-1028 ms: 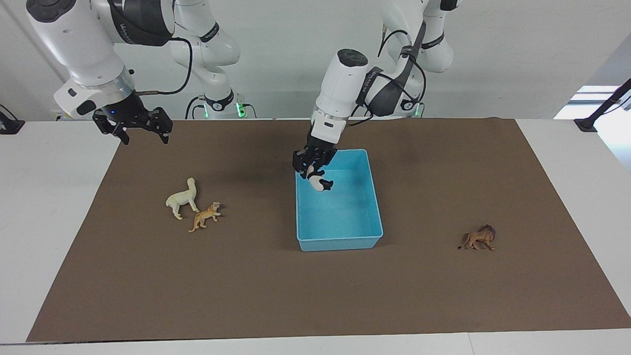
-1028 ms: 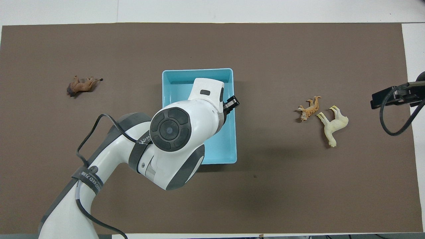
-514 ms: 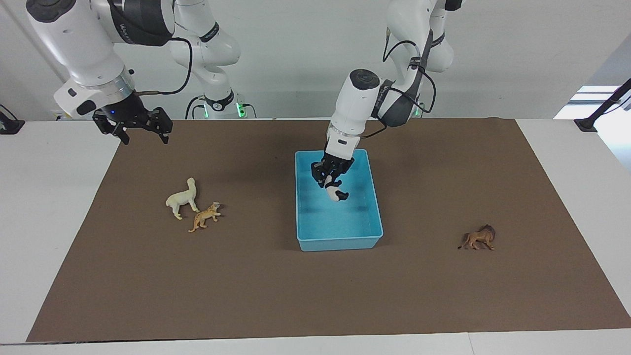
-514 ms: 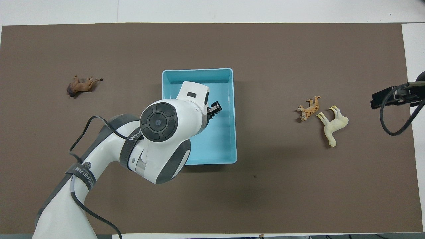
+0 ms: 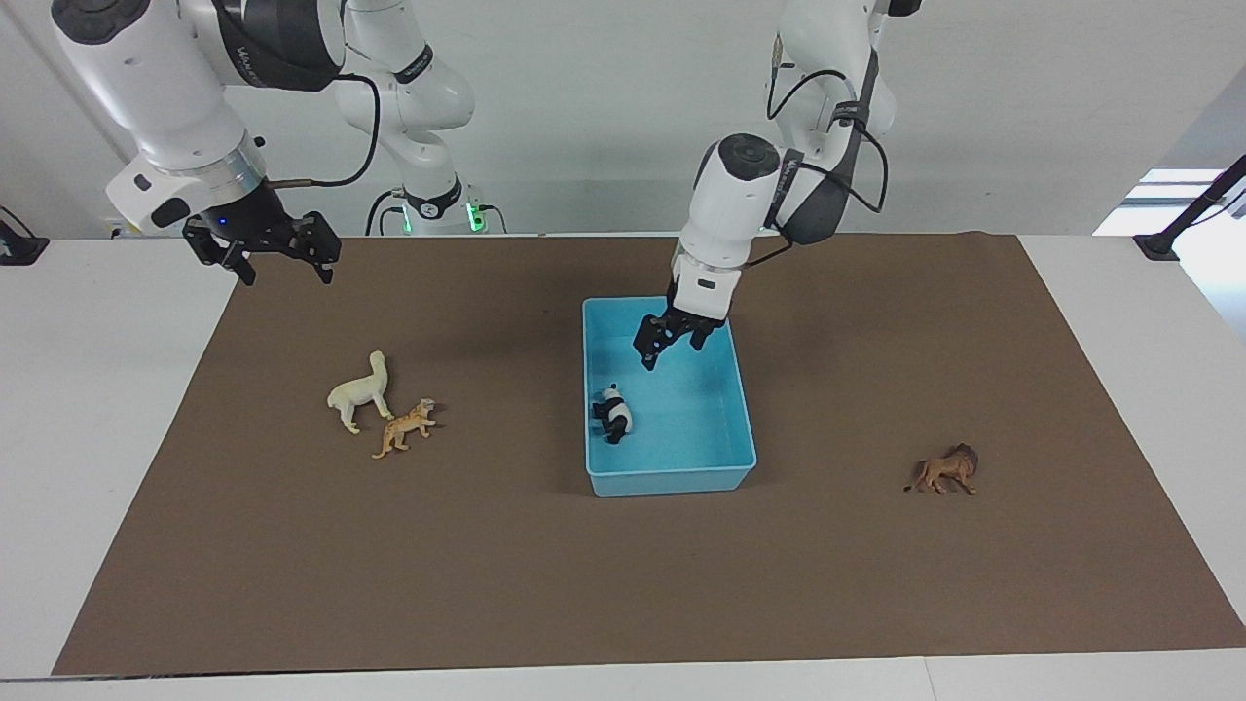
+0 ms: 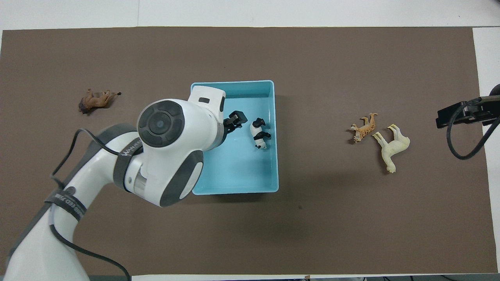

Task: Put all toys into storage box
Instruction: 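Withdraw the left gripper from the box toward the brown horse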

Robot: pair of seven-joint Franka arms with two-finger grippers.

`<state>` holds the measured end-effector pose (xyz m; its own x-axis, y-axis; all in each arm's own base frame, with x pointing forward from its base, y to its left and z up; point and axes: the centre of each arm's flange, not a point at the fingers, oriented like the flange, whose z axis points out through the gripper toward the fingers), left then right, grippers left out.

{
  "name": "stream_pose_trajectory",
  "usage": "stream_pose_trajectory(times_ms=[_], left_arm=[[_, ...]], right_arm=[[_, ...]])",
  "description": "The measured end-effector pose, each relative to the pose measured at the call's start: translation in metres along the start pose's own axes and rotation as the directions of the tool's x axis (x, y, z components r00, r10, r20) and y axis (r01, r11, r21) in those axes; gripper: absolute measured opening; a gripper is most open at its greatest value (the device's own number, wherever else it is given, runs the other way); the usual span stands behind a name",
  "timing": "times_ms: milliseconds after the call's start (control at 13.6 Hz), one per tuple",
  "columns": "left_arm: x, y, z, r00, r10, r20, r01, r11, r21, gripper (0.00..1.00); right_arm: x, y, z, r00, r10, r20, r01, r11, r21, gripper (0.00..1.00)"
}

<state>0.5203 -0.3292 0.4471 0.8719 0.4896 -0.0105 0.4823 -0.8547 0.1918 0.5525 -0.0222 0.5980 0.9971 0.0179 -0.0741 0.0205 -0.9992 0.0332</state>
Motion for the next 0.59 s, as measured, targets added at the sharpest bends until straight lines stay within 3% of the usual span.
stream_pose_trajectory(times_ms=[294,587], left_arm=[[0.106,-0.071,-0.051,0.986,-0.160,-0.044,0.162,0.986,0.042,1.00],[0.167,-0.134,-0.059,0.955,-0.287,-0.068,0.291,0.954,0.064,1.00]], right_arm=[[0.000,0.000,0.000,1.000,0.000,0.000,0.000,1.000,0.000,1.00],[0.000,0.000,0.000,1.000,0.000,0.000,0.000,1.000,0.000,1.00]])
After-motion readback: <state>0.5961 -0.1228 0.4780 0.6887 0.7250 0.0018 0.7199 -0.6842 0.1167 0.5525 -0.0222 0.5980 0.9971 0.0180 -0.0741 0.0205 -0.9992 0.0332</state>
